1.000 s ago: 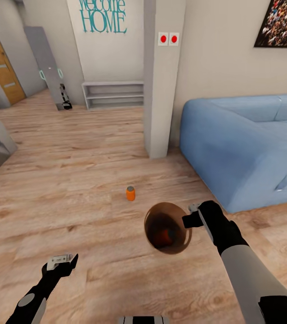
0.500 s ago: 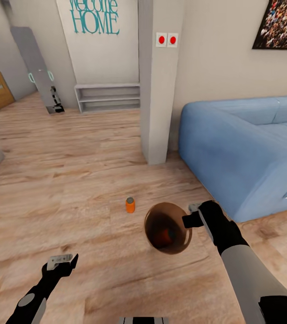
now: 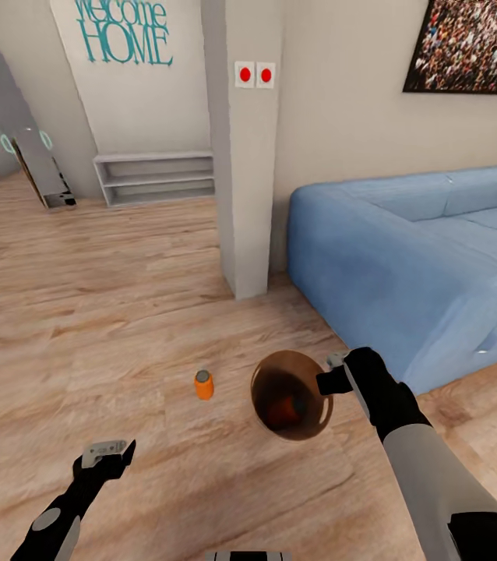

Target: Put the three can of soda from the living room inside the tash can in the kitchen.

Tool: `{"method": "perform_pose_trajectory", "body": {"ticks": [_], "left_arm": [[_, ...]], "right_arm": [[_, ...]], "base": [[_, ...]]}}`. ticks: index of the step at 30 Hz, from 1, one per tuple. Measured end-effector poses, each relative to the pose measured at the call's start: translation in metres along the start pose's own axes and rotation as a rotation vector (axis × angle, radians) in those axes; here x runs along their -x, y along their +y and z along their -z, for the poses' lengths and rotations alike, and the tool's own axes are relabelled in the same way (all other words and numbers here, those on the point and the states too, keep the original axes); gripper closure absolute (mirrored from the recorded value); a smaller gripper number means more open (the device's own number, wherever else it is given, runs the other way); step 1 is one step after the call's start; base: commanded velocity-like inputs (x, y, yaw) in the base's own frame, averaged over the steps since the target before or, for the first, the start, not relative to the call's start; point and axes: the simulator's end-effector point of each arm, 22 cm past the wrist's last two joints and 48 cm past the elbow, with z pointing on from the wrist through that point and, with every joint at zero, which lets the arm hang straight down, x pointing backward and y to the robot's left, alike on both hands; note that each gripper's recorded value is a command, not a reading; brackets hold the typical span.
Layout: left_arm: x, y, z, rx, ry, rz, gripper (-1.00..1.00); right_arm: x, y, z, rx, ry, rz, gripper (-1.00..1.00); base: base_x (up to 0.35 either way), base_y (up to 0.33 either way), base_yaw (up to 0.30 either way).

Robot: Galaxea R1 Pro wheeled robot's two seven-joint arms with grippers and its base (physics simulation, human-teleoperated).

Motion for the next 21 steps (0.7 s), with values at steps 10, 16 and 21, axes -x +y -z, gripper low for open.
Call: {"method": "perform_pose_trajectory", "body": {"ticks": [10, 16, 21], "left_arm": [[-0.015, 0.000, 0.003, 0.000, 0.032, 0.011, -1.00], [-0.017, 0.000, 0.003, 0.000, 0.035, 0.011, -1.00], [-0.020, 0.000, 0.004, 0.000, 0.043, 0.014, -1.00]], "right_arm": [[0.003, 0.001, 0.005, -0.005, -0.010, 0.006, 1.00], [0.007, 0.004, 0.007, 0.006, -0.021, 0.003, 1.00], [0.022, 0.008, 0.025, 0.005, -0.112, 0.016, 1.00]], "base": [[0.324, 0.000, -0.155], [0.324, 0.000, -0.022], [0.324, 0.000, -0.004]]}}
